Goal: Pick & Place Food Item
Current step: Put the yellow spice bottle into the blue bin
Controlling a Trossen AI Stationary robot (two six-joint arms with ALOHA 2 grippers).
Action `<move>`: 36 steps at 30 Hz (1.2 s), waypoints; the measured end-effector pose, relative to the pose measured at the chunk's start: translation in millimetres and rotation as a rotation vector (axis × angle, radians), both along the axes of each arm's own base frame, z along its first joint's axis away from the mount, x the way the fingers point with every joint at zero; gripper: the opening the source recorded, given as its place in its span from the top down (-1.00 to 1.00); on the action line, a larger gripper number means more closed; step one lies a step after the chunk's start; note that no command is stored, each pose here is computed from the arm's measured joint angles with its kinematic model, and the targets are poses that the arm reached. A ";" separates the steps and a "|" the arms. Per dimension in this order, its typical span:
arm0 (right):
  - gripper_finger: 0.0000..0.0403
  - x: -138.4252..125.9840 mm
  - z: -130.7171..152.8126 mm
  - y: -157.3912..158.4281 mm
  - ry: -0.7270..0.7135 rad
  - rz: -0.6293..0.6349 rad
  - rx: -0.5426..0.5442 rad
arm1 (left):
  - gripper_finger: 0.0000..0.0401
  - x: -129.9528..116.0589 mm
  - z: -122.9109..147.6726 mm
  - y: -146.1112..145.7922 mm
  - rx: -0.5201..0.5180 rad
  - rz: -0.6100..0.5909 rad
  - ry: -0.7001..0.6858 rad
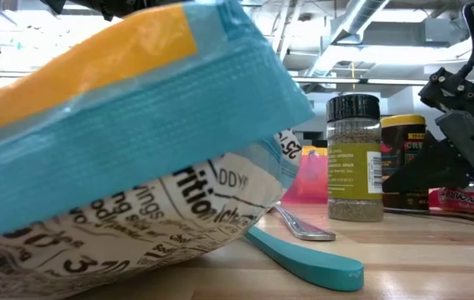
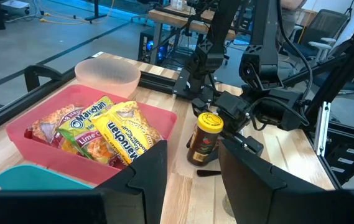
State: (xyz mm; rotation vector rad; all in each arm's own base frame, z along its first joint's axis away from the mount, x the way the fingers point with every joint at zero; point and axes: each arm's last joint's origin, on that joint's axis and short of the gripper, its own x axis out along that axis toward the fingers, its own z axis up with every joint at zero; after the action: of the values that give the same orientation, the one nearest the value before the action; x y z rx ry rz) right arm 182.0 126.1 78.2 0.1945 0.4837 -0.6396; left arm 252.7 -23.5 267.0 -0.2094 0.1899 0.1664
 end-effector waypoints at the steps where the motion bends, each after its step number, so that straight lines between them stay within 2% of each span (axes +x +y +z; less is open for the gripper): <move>1: -0.01 0.0 0.0 0.0 0.000 0.000 0.000 | 0.30 0.0 0.0 0.1 0.000 0.000 0.000; 24: -0.01 0.3 3.0 0.3 0.003 0.010 0.011 | 0.30 0.0 0.0 0.0 0.000 0.000 0.000; 27: -0.01 3.6 12.7 4.0 0.012 0.053 0.007 | 0.30 0.0 0.0 0.1 0.000 0.000 0.000; 36: -0.01 19.7 66.2 9.0 -0.014 0.160 -0.055 | 0.30 0.0 0.0 0.0 0.000 0.000 0.000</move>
State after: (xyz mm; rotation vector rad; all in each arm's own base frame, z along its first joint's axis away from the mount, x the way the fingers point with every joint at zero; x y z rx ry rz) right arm 201.7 135.1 144.4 0.1068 0.4621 -0.4944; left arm 252.7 -23.5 267.0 -0.2098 0.1896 0.1662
